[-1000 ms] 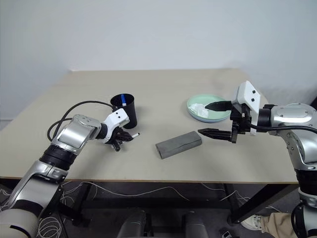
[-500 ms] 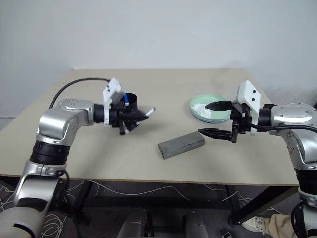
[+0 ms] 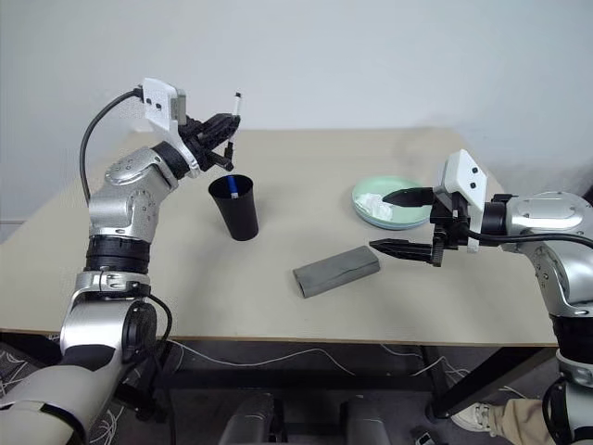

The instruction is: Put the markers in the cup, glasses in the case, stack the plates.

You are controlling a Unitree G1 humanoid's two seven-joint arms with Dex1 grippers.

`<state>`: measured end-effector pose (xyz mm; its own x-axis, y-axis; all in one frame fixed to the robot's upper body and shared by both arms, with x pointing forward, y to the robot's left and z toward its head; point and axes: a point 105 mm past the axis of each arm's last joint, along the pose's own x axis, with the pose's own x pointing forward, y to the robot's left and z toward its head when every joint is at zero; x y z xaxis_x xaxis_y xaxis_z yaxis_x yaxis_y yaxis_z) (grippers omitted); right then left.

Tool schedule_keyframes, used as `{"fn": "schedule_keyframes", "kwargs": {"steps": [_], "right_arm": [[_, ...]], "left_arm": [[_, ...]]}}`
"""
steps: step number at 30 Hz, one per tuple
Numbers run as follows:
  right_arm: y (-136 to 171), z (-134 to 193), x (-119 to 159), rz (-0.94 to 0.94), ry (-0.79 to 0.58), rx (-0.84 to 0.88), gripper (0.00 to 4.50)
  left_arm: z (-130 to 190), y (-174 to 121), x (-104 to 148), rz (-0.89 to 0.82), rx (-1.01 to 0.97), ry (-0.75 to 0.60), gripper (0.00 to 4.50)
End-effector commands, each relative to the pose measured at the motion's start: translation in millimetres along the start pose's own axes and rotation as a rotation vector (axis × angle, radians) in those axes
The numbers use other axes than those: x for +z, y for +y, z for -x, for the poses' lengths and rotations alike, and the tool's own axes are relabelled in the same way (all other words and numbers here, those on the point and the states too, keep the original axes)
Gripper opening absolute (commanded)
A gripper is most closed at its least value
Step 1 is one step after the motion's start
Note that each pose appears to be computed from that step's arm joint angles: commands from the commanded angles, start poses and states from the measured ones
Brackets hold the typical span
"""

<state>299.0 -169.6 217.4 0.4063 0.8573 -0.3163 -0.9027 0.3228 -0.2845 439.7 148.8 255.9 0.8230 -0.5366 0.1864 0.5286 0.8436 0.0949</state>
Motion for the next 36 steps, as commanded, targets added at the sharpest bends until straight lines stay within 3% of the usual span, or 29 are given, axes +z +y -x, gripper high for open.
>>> {"fn": "schedule_keyframes", "kwargs": {"steps": [1,12,22,27,35,36], "right_arm": [[-2.5,5.1,14.9,0.048,-0.039,-0.021,4.50],[-2.4,4.3,15.3,0.052,-0.043,-0.019,4.50],[-2.4,3.9,15.8,0.056,-0.045,-0.017,4.50],[-2.0,2.6,15.9,0.057,-0.051,-0.015,4.50],[-2.2,1.9,16.6,0.059,-0.057,-0.016,4.50],[-2.2,1.3,17.0,0.059,-0.058,-0.016,4.50]], "left_arm": [[2.2,17.5,18.3,-0.056,0.058,-0.078,0.01],[12.2,9.8,-24.1,0.019,-0.014,0.014,0.01],[17.4,5.9,-41.3,0.054,-0.040,0.066,0.01],[21.1,7.3,-51.2,0.072,-0.032,0.078,1.49],[19.7,5.2,-45.4,0.062,-0.034,0.054,4.33],[19.9,5.5,-43.5,0.059,-0.036,0.050,4.43]]}}
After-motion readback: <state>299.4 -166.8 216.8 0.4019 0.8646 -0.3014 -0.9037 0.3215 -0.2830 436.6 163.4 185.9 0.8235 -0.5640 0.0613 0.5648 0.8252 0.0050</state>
